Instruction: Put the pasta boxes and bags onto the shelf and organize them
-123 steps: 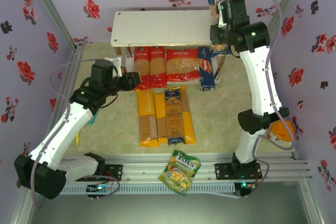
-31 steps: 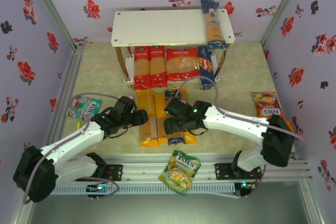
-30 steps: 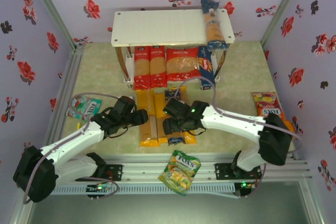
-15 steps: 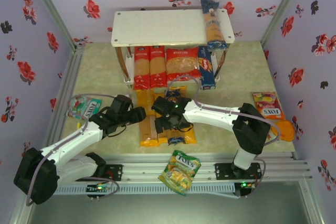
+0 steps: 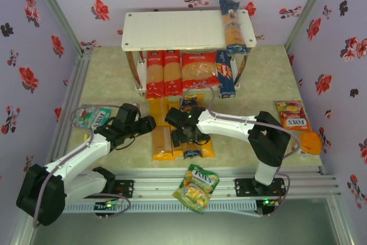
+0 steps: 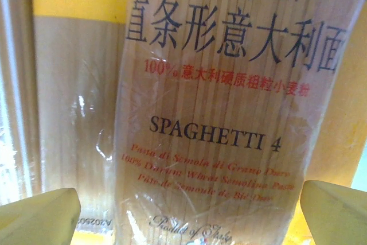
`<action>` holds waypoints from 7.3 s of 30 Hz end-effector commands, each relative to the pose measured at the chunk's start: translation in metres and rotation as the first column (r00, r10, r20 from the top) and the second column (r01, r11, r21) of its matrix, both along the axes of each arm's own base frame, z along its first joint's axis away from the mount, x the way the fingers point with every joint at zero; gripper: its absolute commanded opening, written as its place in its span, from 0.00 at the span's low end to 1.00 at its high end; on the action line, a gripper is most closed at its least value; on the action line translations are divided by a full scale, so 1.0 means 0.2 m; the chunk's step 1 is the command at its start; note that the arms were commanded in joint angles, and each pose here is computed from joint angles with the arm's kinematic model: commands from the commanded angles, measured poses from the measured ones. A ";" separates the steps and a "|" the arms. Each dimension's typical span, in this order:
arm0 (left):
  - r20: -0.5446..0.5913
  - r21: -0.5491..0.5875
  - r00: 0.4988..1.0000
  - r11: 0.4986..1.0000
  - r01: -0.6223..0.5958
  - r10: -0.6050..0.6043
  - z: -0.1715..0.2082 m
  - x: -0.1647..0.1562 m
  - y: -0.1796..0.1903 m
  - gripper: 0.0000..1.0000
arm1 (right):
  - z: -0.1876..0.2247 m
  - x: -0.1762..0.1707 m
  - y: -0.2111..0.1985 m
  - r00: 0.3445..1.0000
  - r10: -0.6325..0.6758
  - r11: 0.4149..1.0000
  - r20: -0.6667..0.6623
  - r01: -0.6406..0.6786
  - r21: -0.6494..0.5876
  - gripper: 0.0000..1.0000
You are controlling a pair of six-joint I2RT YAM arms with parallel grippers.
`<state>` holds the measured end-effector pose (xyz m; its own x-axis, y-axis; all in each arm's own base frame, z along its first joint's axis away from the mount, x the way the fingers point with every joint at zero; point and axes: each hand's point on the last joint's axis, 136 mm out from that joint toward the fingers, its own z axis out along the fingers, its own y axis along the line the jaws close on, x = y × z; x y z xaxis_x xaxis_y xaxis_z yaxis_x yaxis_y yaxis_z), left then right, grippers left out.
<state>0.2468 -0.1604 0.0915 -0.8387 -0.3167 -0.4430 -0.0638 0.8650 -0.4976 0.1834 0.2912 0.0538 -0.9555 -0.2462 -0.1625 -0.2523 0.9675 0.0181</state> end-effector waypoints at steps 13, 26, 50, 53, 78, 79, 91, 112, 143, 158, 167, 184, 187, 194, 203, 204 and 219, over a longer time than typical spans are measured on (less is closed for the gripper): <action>0.009 -0.041 1.000 0.999 -0.022 0.022 0.01 0.03 0.04 0.61 | -0.04 0.03 -0.02 0.996 -0.057 0.997 -0.071 0.060 0.041 0.77; 0.031 -0.069 0.999 0.997 -0.020 0.022 0.06 0.07 0.03 0.56 | 0.02 -0.03 -0.06 0.995 -0.041 0.996 -0.086 0.048 0.072 0.15; 0.125 -0.036 0.991 0.998 0.047 -0.042 0.39 0.16 0.00 0.53 | 1.47 -0.03 -0.29 0.868 0.158 0.899 0.471 -0.324 0.295 0.04; 0.127 -0.037 0.991 0.998 0.047 -0.042 0.39 0.16 0.00 0.52 | 1.71 0.01 -0.33 0.794 0.108 0.882 0.598 -0.354 0.310 0.04; 0.134 -0.034 0.989 0.998 0.061 -0.056 0.45 0.18 -0.01 0.52 | 2.41 0.92 -0.45 0.390 -0.147 0.973 0.909 -0.111 0.205 0.00; 0.131 -0.035 0.990 0.997 0.063 -0.058 0.45 0.18 -0.01 0.53 | 2.40 0.95 -0.44 0.399 -0.160 0.969 0.903 -0.112 0.222 0.00; 0.115 -0.036 0.992 0.998 0.052 -0.048 0.41 0.18 0.01 0.53 | 2.17 1.21 -0.39 0.522 -0.207 0.952 0.828 -0.087 0.293 0.02; 0.100 -0.043 0.994 0.998 0.045 -0.041 0.38 0.19 0.03 0.54 | 1.91 1.36 -0.42 0.606 -0.243 0.957 0.758 0.021 0.290 0.27; 0.010 0.023 0.980 0.980 0.200 -0.200 0.11 -0.04 -0.08 0.82 | 2.39 0.85 -0.25 0.518 -0.132 0.801 0.845 -0.447 0.399 0.81; -0.259 0.135 0.937 0.952 0.273 -0.232 -0.30 -0.11 -0.24 0.85 | 1.28 0.19 0.04 0.870 0.153 0.734 0.468 -0.417 0.536 0.87; -0.298 0.149 0.923 0.943 0.297 -0.243 -0.35 -0.06 -0.33 0.87 | 1.07 0.18 0.05 0.905 0.169 0.764 0.390 -0.370 0.529 0.87; -0.227 0.005 0.929 0.953 0.303 -0.294 -0.20 -0.05 -0.49 0.90 | 0.93 0.21 0.08 0.912 0.222 0.791 0.344 -0.375 0.483 0.89; -0.228 -0.017 0.925 0.951 0.308 -0.304 -0.20 -0.05 -0.51 0.91 | 0.91 0.21 0.08 0.915 0.222 0.796 0.335 -0.369 0.480 0.89; -0.286 0.009 0.913 0.951 0.308 -0.293 -0.29 -0.08 -0.48 0.93 | 0.87 0.21 0.08 0.924 0.216 0.808 0.315 -0.350 0.474 0.90; -0.403 0.138 0.879 0.933 0.333 -0.254 -0.43 -0.15 -0.35 0.78 | 0.83 0.22 0.08 0.933 0.215 0.820 0.288 -0.333 0.466 0.91; -0.406 0.142 0.878 0.932 0.334 -0.253 -0.44 -0.15 -0.35 0.75 | 0.82 0.22 0.08 0.934 0.215 0.821 0.285 -0.331 0.466 0.91; -0.439 0.084 0.862 0.944 0.319 -0.252 -0.45 -0.18 -0.31 0.19 | 0.81 0.23 0.07 0.938 0.209 0.827 0.276 -0.320 0.462 0.91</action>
<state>0.2373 -0.2431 0.0319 -0.9872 -0.0247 -0.1576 0.0431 0.9098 -0.4128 0.2303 0.3068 0.2215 -0.7811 -0.3179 -0.5375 -0.5639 0.7287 0.3885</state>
